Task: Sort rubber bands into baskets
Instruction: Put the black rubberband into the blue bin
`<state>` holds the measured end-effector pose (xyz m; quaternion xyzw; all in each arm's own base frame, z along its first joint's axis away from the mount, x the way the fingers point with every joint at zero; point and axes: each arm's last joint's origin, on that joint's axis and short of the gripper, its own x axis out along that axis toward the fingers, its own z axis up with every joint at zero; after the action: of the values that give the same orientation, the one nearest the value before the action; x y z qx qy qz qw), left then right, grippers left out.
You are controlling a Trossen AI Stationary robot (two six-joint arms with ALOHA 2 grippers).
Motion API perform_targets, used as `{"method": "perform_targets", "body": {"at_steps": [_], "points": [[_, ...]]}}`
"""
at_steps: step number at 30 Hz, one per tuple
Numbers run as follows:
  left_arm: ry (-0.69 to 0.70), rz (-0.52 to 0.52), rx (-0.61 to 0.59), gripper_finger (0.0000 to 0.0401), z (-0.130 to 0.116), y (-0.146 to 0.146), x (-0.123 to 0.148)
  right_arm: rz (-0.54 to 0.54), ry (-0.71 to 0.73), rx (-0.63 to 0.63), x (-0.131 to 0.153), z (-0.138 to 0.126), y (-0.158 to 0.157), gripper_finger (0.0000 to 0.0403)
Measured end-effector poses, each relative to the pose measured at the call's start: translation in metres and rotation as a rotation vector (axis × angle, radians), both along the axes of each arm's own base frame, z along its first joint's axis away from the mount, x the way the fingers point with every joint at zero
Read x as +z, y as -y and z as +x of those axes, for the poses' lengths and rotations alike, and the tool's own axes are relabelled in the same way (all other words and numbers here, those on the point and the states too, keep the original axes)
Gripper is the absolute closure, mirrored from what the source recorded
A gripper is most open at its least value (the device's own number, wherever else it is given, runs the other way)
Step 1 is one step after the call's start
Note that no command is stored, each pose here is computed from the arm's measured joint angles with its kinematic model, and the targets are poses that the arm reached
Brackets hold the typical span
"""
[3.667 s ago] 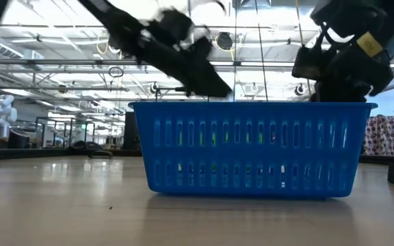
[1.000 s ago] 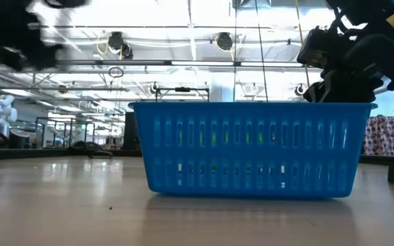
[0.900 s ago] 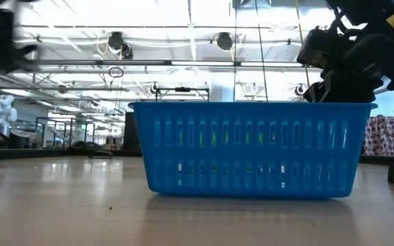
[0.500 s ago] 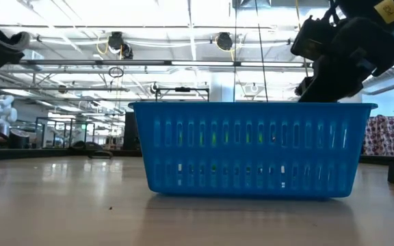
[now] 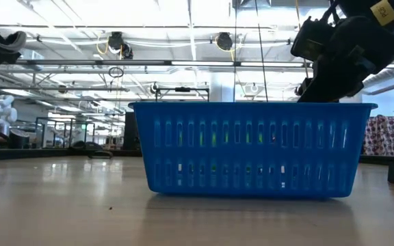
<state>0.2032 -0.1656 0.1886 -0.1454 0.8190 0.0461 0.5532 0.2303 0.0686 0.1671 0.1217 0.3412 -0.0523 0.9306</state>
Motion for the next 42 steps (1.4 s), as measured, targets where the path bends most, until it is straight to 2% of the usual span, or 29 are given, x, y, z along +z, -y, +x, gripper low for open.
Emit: {"method": "perform_targets", "body": {"at_steps": [3,8,12,15,18,21,25,30,33,35,40,42], "points": [[0.042,0.013,-0.063,0.0273,0.0,-0.001,0.001,0.003,0.0,-0.003,0.0,0.0,0.0,0.0283],[0.247,0.111,-0.163,0.0274,-0.002,-0.011,0.02,0.012,0.0,-0.01,0.0,0.0,0.0,0.0283],[0.563,0.241,-0.23,0.0274,0.003,-0.018,0.041,0.094,0.005,-0.033,0.004,0.003,-0.002,0.0283],[0.816,0.298,-0.357,0.0274,0.013,-0.016,0.054,0.182,0.003,-0.008,0.01,0.006,-0.005,0.0283],[1.012,0.347,-0.54,0.0274,0.027,-0.018,0.053,0.254,-0.033,-0.009,0.022,0.009,-0.008,0.0283],[1.192,0.406,-0.613,0.0274,0.044,-0.034,0.046,0.243,-0.086,-0.093,0.038,0.013,-0.006,0.0283],[1.428,0.339,-0.584,0.0274,0.067,-0.076,0.033,0.121,-0.225,-0.222,0.06,0.011,0.006,0.0283],[1.715,0.293,-0.314,0.0274,0.077,-0.129,0.03,-0.1,-0.472,-0.468,0.067,-0.01,0.04,0.0283],[1.803,0.249,-0.245,0.0274,0.073,-0.143,0.026,-0.252,-0.6,-0.565,0.06,-0.022,0.069,0.0282],[1.838,0.236,-0.248,0.0274,0.071,-0.146,0.025,-0.262,-0.644,-0.606,0.056,-0.025,0.09,0.0282],[1.828,0.245,-0.306,0.0274,0.07,-0.147,0.022,-0.115,-0.689,-0.635,0.042,-0.035,0.149,0.0282],[1.83,0.261,-0.335,0.0274,0.07,-0.147,0.022,-0.09,-0.681,-0.668,0.039,-0.043,0.171,0.0282]]}}
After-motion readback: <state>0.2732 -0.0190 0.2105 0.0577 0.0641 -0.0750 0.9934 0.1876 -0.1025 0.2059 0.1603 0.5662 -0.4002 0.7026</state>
